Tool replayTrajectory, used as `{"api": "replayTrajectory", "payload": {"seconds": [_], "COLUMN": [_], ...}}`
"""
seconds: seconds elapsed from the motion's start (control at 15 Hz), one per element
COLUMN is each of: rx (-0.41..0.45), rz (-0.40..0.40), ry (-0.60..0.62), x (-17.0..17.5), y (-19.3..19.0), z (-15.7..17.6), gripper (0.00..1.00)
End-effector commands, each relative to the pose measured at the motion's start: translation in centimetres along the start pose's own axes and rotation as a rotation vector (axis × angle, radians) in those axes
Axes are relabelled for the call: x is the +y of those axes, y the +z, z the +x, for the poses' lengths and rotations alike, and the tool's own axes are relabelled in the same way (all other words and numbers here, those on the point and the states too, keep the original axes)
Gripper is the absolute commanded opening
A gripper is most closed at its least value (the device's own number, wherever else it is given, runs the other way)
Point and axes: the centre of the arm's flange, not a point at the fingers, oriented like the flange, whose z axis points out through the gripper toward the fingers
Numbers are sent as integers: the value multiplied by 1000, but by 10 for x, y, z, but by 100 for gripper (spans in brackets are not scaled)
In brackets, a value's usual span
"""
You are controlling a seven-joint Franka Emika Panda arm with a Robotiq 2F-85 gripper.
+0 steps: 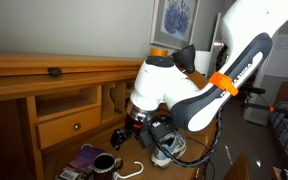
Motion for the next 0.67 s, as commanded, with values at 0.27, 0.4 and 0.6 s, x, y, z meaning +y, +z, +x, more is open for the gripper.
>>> {"api": "replayTrajectory", "payload": {"seconds": [0.27, 0.4, 0.6], "rx": [42, 42, 43], "rz": [26, 26, 23], "ry": [-100, -113, -126], "x": [-37, -43, -51], "y": [41, 49, 58], "z": [6, 6, 7], "gripper": [100, 95, 76]}}
